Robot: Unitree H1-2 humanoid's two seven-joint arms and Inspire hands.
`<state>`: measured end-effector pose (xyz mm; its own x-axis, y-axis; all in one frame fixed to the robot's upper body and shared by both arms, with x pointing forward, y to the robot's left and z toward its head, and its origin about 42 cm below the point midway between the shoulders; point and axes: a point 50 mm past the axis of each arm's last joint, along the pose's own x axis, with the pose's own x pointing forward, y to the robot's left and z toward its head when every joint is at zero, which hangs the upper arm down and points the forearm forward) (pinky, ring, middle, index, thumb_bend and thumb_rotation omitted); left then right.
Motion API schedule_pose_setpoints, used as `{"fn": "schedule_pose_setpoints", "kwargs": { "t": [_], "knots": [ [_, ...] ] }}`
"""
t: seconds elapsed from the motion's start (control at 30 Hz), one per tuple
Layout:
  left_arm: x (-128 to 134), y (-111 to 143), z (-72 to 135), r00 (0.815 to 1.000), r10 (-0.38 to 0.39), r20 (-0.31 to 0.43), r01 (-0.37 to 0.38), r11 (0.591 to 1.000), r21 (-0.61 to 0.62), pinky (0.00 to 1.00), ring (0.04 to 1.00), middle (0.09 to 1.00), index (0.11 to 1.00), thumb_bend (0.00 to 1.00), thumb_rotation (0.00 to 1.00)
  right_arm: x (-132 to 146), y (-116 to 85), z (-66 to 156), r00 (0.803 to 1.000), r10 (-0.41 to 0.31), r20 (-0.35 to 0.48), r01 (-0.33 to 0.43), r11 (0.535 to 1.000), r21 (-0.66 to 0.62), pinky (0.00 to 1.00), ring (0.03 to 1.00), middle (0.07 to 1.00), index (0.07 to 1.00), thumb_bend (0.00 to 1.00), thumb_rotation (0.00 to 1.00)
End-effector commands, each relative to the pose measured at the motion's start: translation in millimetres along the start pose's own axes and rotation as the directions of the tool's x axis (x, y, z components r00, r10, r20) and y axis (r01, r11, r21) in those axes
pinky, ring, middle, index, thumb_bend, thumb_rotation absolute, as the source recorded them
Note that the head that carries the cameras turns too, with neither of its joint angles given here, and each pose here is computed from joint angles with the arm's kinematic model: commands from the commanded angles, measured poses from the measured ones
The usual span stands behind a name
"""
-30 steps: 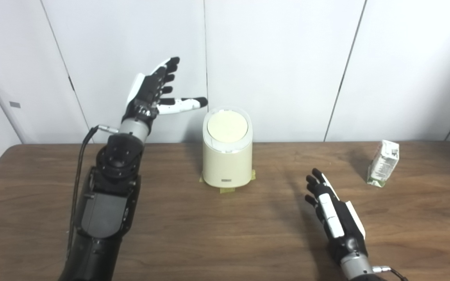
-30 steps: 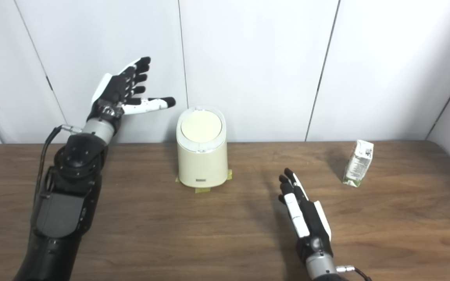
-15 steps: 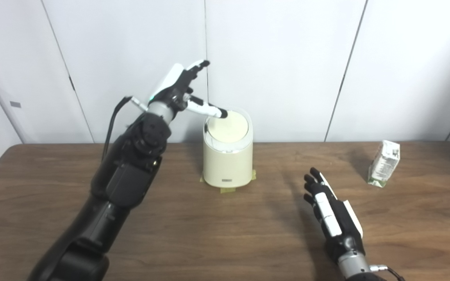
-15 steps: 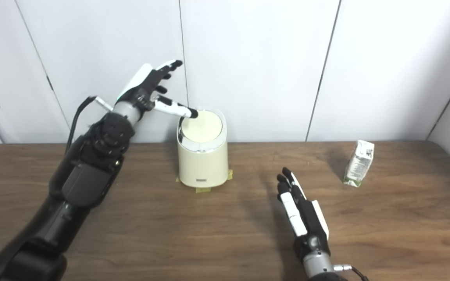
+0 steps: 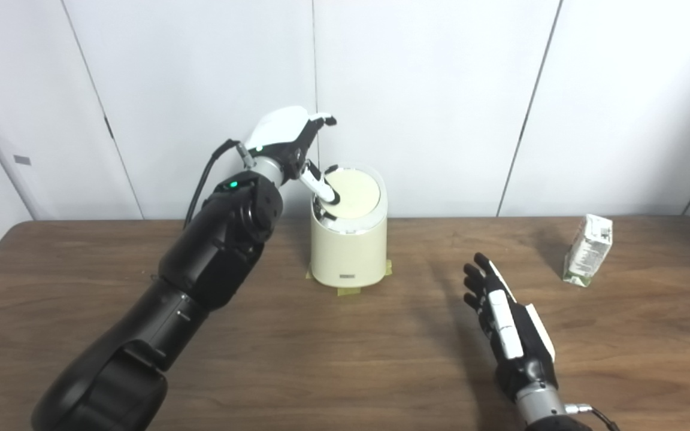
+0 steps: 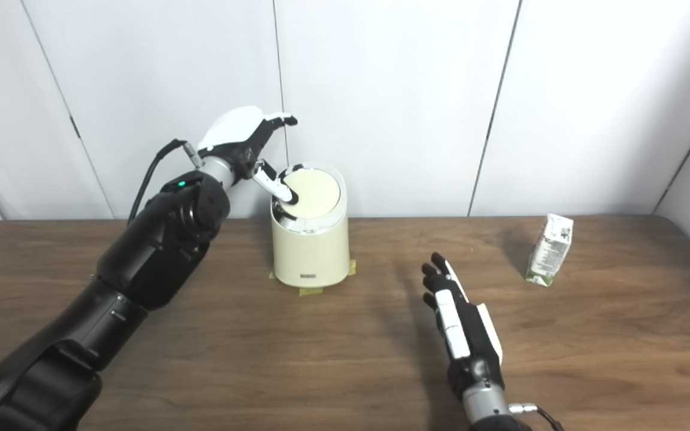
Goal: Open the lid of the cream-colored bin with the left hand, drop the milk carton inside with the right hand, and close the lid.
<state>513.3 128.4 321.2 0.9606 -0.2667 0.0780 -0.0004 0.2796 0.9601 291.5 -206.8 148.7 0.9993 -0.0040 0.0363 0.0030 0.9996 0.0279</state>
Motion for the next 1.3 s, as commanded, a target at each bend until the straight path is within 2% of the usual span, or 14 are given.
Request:
{"fn": "schedule_pose_setpoints", "kwargs": {
  "t": [0.0,0.17,0.3,0.53,0.9,1.27],
  "knots": [
    [11,37,17,0.991,0.117,0.060,-0.120,0.992,0.050,0.83,0.901,0.923,0.899,0.99,0.03,8,5,19,0.997,0.015,0.078,-0.016,1.000,0.006,0.93,0.941,0.920,0.950,0.58,0.93],
    [12,31,19,0.989,0.123,0.077,-0.127,0.991,0.050,0.85,0.907,0.925,0.905,0.98,0.03,8,7,20,0.997,0.014,0.075,-0.014,1.000,0.005,0.92,0.941,0.919,0.948,0.59,0.93],
    [11,23,19,0.990,0.121,0.075,-0.122,0.992,0.017,0.80,0.886,0.902,0.902,0.97,0.04,8,9,21,0.997,0.014,0.074,-0.014,1.000,0.004,0.93,0.941,0.922,0.950,0.59,0.92],
    [9,18,22,0.990,0.112,0.086,-0.114,0.993,0.018,0.83,0.905,0.918,0.907,0.96,0.07,7,9,22,0.997,0.017,0.079,-0.016,1.000,-0.011,0.92,0.937,0.923,0.948,0.59,0.92],
    [7,14,33,0.990,0.098,0.099,-0.097,0.995,-0.022,0.77,0.886,0.910,0.900,0.96,0.09,8,10,22,0.997,0.016,0.072,-0.016,1.000,-0.010,0.92,0.937,0.922,0.947,0.60,0.91],
    [7,6,31,0.990,0.084,0.109,-0.091,0.994,0.056,0.81,0.883,0.899,0.896,0.99,0.07,9,11,24,0.997,0.012,0.071,-0.012,1.000,-0.002,0.91,0.934,0.921,0.945,0.60,0.89]
  ]
}}
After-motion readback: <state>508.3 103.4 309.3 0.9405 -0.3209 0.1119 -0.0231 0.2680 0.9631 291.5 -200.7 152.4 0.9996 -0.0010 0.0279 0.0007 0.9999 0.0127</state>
